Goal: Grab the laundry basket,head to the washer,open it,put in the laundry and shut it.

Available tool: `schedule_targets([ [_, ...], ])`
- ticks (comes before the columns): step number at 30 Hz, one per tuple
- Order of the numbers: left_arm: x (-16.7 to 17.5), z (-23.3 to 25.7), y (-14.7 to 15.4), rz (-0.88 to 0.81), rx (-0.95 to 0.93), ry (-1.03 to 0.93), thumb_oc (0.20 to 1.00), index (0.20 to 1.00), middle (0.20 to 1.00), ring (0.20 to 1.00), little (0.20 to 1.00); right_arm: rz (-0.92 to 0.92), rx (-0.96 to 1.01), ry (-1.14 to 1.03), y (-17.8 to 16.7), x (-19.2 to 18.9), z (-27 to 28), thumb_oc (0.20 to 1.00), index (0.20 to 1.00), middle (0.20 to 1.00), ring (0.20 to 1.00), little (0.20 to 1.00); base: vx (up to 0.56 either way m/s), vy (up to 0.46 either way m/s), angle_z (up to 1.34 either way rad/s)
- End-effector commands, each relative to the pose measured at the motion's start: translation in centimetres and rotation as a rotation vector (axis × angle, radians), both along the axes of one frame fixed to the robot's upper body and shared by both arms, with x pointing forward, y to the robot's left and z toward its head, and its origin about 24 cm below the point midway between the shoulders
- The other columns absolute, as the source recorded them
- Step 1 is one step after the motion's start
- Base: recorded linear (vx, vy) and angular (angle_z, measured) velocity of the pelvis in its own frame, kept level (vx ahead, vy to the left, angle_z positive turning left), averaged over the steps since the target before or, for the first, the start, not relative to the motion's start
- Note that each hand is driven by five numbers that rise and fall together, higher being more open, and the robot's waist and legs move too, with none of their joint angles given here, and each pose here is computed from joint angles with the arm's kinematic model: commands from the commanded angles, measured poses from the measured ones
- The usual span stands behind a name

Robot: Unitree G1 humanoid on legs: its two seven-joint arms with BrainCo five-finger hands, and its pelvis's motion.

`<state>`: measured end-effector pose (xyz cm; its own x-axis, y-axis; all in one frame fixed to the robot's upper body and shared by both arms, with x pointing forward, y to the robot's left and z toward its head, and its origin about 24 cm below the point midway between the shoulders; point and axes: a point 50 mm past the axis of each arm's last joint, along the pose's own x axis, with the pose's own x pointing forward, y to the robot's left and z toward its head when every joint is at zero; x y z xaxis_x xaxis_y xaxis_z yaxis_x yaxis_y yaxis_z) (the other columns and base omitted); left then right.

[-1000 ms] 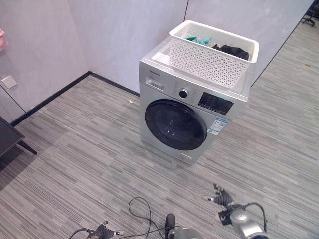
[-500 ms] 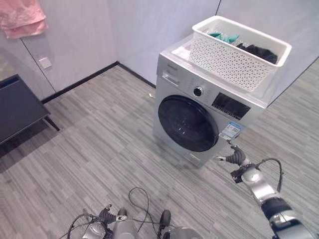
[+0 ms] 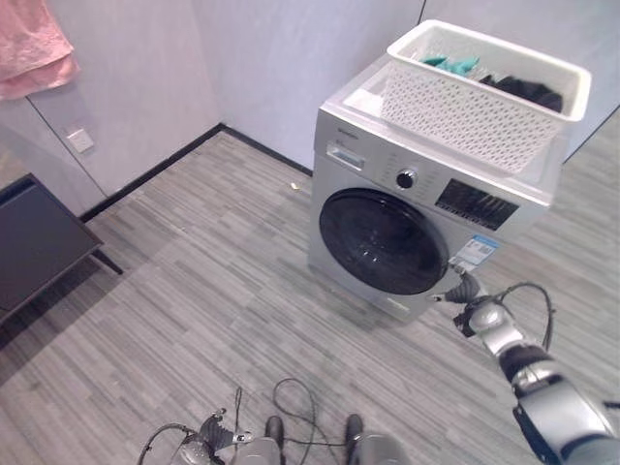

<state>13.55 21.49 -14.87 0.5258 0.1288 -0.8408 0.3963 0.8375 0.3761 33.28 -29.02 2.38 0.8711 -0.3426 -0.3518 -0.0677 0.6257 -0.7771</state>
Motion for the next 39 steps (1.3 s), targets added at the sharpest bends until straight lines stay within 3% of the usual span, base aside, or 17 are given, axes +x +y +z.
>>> schedule_targets([
  [1, -0.3, 0.3, 1.3, 0.023, 0.012, -0.019, 1.000, 1.000, 1.000, 1.000, 1.000, 0.015, -0.075, -0.054, -0.4, 1.9, 3.1, 1.000, 1.000, 1.000, 1.000, 1.000, 0.13, -0.146, 0.37],
  [6, -1.3, -0.1, 1.1, 0.066, -0.018, -0.004, 1.000, 1.000, 1.000, 1.000, 1.000, -0.011, -0.098, -0.021, -1.4, 1.5, 3.0, 1.000, 1.000, 1.000, 1.000, 1.000, 0.09, -0.106, 0.53],
  [25, 1.2, 1.1, -0.9, 0.025, -0.113, -0.133, 1.000, 1.000, 1.000, 1.000, 1.000, -0.200, -0.177, -0.073, -6.2, 1.3, 7.5, 1.000, 1.000, 1.000, 1.000, 1.000, -0.03, -0.053, 0.19],
  [39, 3.0, 1.8, -2.8, 0.006, -0.178, -0.200, 1.000, 1.000, 1.000, 1.000, 1.000, -0.173, -0.332, 0.000, -8.4, 0.3, 8.8, 1.000, 1.000, 1.000, 1.000, 1.000, -0.01, -0.016, 0.07],
])
